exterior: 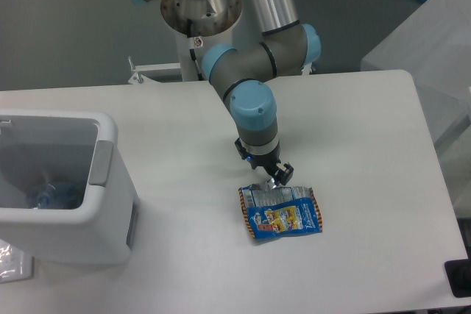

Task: Place the trash in the trash can
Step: 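Lower the gripper onto the wrapper and pinch its crinkled end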

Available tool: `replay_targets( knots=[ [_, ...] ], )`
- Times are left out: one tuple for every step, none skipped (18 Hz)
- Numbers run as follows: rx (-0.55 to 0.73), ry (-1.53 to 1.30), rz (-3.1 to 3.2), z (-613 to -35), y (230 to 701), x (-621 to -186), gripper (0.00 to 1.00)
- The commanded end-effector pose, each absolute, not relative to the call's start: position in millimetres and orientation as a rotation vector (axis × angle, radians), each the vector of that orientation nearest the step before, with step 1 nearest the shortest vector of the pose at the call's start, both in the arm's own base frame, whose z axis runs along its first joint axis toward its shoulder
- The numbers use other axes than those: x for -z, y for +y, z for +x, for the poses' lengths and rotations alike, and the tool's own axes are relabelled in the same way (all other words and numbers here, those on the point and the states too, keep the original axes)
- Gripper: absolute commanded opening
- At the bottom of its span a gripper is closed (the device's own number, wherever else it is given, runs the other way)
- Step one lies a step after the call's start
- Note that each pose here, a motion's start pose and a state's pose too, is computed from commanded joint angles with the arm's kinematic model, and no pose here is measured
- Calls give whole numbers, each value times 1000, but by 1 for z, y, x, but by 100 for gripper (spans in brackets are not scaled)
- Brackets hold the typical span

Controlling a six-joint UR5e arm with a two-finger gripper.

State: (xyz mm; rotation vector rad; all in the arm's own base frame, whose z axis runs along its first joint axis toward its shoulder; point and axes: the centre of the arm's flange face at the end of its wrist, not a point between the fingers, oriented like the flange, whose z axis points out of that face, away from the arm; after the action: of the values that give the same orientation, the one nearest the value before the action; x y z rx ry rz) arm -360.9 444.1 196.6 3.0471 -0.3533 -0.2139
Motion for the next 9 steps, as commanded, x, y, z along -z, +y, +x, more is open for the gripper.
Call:
replay_targets(
  knots=[
    [217,-351,3050,-362,445,-198,14],
    [225,-349,3057,-361,448,-201,9],
    [240,-335,3065,-362,453,-205,6],
    [252,-318,3074,-364,456,-209,2],
    [253,-309,3075,-364,457,-208,1],
    [252,-304,3074,-364,457,-207,0],
    [249,-304,3074,-364,457,-207,0],
    [253,-304,3076,-365,457,-208,0],
    [254,-307,3080,-365,458,-209,0]
  ],
)
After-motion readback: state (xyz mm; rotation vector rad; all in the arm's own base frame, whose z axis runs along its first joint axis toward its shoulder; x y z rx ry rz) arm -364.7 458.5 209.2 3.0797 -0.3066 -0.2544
